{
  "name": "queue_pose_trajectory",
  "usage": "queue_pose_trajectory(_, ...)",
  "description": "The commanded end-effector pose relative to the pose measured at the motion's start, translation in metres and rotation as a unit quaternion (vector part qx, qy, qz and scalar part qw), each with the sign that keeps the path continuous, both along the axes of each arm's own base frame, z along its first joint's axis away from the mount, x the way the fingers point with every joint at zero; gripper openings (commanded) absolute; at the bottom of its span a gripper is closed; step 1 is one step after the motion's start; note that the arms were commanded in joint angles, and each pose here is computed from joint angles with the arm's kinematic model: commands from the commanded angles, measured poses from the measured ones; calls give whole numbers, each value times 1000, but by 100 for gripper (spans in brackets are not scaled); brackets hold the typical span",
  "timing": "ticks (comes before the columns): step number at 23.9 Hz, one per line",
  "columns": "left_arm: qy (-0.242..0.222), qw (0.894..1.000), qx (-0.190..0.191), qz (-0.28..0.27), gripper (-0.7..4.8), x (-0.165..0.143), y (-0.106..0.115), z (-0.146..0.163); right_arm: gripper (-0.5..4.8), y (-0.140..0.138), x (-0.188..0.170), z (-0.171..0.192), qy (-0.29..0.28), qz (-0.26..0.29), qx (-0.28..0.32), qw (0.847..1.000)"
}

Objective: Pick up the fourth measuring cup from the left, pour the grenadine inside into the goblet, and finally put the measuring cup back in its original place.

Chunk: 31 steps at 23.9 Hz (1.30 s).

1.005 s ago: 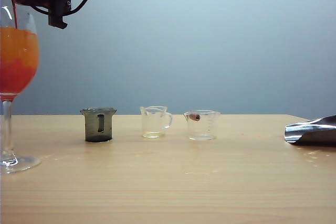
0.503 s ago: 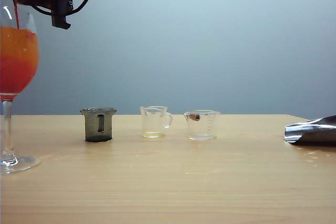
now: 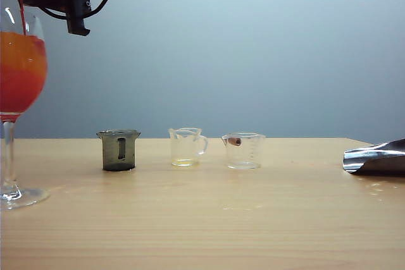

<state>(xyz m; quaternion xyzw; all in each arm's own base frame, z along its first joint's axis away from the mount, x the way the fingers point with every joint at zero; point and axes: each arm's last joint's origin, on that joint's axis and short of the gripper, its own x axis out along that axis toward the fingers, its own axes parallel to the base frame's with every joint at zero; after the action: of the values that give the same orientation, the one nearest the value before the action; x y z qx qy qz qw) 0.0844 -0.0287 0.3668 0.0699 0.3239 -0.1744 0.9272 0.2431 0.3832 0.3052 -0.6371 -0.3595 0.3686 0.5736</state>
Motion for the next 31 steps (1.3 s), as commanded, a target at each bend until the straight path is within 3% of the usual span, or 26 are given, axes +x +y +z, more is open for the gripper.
queue_pose_trajectory(1,-4,1000,-2,-1,-4,-1,0,1,201,-1,-2,9,-36,4,6,999)
queue_pose_trajectory(17,-4,1000,-2,-1,-4,-1,0,1,201,-1,-2,10,-80,5,-9,997)
queue_pose_trajectory(31,-4,1000,-2,0,-4,-1,0,1,202,-1,-2,11,-152,6,-43,987)
